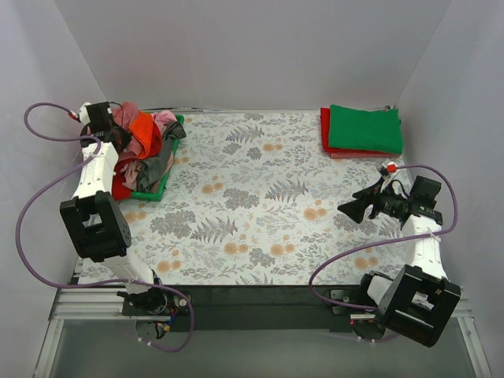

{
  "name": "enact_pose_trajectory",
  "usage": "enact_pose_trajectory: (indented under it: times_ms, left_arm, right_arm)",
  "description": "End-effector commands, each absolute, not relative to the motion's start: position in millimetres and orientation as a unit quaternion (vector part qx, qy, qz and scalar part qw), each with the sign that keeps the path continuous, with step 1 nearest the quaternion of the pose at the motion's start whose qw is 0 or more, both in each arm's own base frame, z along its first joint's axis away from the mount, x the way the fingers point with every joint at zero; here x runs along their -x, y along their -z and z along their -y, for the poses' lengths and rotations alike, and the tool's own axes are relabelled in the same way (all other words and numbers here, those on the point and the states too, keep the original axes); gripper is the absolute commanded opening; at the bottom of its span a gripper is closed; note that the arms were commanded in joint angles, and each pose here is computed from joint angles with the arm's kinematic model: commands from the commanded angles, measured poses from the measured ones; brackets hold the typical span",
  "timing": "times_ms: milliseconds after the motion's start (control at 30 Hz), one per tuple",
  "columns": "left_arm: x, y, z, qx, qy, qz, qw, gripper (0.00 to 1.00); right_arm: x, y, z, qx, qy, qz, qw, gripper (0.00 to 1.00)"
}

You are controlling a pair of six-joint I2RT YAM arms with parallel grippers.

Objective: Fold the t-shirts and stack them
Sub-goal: Grab the tshirt from the pile

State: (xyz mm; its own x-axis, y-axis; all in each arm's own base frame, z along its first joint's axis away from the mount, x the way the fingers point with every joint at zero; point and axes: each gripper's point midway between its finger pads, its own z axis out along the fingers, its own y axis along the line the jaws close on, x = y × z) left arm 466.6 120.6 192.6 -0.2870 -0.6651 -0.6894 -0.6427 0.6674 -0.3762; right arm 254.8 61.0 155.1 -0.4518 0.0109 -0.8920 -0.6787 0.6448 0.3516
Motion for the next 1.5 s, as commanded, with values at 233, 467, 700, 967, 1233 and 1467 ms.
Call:
enact_pose_trajectory:
  times_ms: [233, 467, 700, 967, 1233, 1467]
  left_arm:
    - [-500, -382, -143, 0.424, 0.058, -0.643, 0.635, 0.0]
    - [-498, -465, -142, 0.426, 0.117, -0.545, 0.713, 0.0]
    - [-502, -535, -143, 0.405, 0.13, -0.477, 0.769, 0.0]
    - [-487, -636, -102, 0.317, 0.204, -0.4, 0.835, 0.0]
    - [-388, -768, 5, 0.162, 0.298, -0.221, 0.914, 0.0]
    - [-363, -784, 17, 0.152, 0.342, -0.181, 0.909, 0.0]
  right_arm:
    - [-256, -169, -61, 0.225, -0.371, -0.756, 0.491, 0.98]
    - [-257, -168, -61, 0.221, -0.38, -0.755, 0.487, 0.98]
    - [-257, -168, -61, 0.221, -0.379, -0.755, 0.488, 0.98]
    - [-257, -168, -60, 0.22, -0.379, -0.755, 0.488, 0.98]
    - [-256, -170, -58, 0.219, -0.379, -0.753, 0.492, 0.98]
    - [-256, -171, -58, 0.218, -0.38, -0.752, 0.492, 0.98]
